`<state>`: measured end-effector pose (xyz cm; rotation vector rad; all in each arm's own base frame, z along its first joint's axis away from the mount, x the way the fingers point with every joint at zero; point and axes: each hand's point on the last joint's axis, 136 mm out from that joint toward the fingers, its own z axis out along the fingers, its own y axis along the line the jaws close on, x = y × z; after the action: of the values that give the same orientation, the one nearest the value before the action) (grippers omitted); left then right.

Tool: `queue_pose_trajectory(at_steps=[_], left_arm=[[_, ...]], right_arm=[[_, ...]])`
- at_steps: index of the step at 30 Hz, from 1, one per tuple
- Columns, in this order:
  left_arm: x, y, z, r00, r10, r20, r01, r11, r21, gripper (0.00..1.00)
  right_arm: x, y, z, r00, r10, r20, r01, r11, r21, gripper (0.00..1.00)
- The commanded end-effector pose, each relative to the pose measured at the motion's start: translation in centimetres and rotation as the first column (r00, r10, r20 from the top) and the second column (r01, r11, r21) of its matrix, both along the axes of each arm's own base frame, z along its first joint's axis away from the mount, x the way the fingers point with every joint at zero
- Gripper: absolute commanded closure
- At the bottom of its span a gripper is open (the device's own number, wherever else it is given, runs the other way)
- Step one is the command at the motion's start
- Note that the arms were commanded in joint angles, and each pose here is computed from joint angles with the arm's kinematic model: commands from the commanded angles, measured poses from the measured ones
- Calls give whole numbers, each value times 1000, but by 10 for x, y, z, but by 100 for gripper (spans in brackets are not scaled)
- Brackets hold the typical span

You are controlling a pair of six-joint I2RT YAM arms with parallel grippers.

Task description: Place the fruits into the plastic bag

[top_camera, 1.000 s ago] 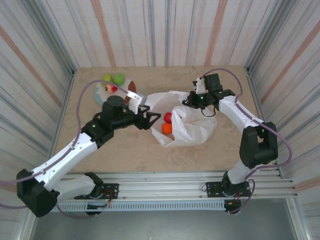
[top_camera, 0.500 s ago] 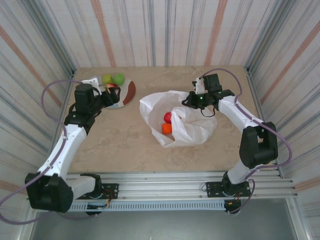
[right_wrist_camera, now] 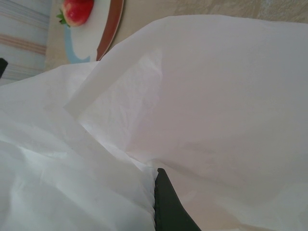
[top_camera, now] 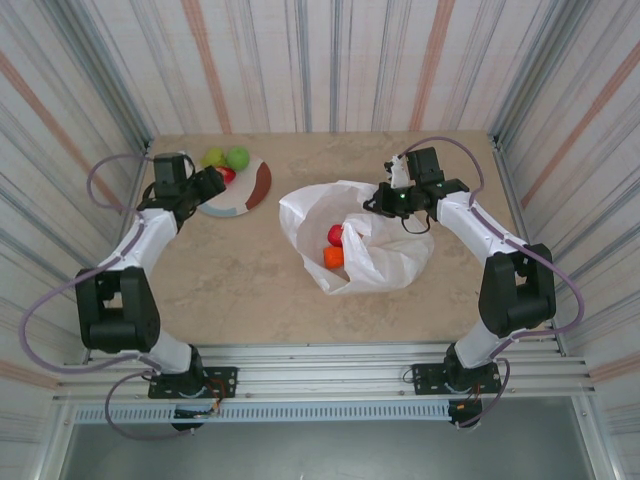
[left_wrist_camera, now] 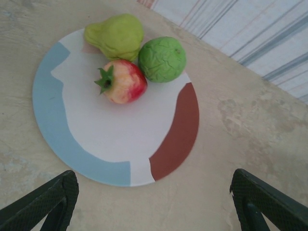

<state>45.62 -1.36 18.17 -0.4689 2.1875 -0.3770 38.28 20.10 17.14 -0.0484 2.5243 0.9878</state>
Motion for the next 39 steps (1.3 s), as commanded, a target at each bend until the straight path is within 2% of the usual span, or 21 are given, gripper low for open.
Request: queue_pose_trajectory(at_steps=[1,19,25,39], left_arm=[[17,13,-3,1000,19,-12,-18,999,51,13],[95,33,-88,967,3,-254,46,981,187,11],[113,30,-114,952,-33,-304,92,979,180,11],[124,17,-130,923,-101,-372,150,983,107,15]], right_arm=[[2,8,8,1000,11,3,-12,999,32,100],[-2,5,10,1000,10,6,-10,1000,23,100],[-1,4,11,1000,9,6,-9,1000,20,100],[-4,7,16,1000,16,7,-16,1000,17,100]])
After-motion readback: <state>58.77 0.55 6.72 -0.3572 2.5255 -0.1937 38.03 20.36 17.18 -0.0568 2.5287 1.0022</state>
